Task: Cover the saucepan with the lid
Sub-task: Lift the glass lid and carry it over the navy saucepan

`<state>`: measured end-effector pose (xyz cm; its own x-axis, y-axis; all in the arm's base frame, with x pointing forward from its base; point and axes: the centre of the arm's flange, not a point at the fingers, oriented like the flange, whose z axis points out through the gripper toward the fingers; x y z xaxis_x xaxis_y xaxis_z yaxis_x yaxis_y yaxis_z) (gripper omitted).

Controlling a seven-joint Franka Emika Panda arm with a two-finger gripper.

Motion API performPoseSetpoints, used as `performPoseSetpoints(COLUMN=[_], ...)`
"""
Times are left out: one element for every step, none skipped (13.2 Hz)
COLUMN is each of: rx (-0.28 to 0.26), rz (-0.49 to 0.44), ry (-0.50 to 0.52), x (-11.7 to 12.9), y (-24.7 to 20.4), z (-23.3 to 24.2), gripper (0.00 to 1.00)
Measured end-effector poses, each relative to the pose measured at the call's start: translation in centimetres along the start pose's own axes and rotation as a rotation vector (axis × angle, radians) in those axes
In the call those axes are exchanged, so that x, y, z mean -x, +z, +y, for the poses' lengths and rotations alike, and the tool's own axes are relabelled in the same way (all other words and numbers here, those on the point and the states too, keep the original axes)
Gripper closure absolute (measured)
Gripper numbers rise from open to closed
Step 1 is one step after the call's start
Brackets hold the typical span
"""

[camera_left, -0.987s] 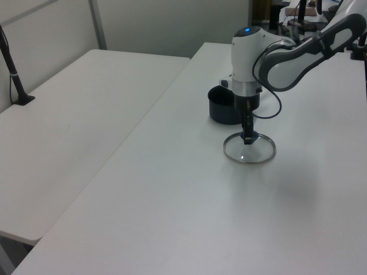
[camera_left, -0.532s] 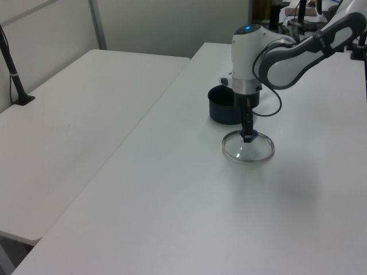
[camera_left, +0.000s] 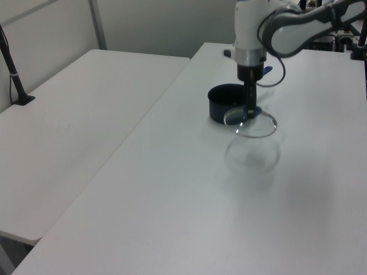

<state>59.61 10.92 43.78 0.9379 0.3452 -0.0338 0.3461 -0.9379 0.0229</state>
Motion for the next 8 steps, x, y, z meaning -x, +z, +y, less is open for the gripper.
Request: performPoseSetpoints(rx=[0.000, 0.000, 0.001, 0.003, 0.006, 0.011, 0.017, 0.020], rz=[-0.003, -0.005, -0.001, 0.006, 0.018, 0.035, 0.052, 0.063], ry=[0.015, 0.024, 0.029, 0.031, 0.040, 0.058, 0.075, 0.083], x=[0.4, 0.7, 0.8, 0.8, 0.7, 0.7, 0.7, 0.7], y=[-1.4, -2.6, -3.2, -3.6, -4.2, -5.1, -5.9, -6.5], z=[0.8, 1.4, 1.6, 1.8, 2.3, 3.4, 4.4, 5.0], gripper=[0.39, 0.39, 0.39, 0.39, 0.39, 0.39, 0.39, 0.39])
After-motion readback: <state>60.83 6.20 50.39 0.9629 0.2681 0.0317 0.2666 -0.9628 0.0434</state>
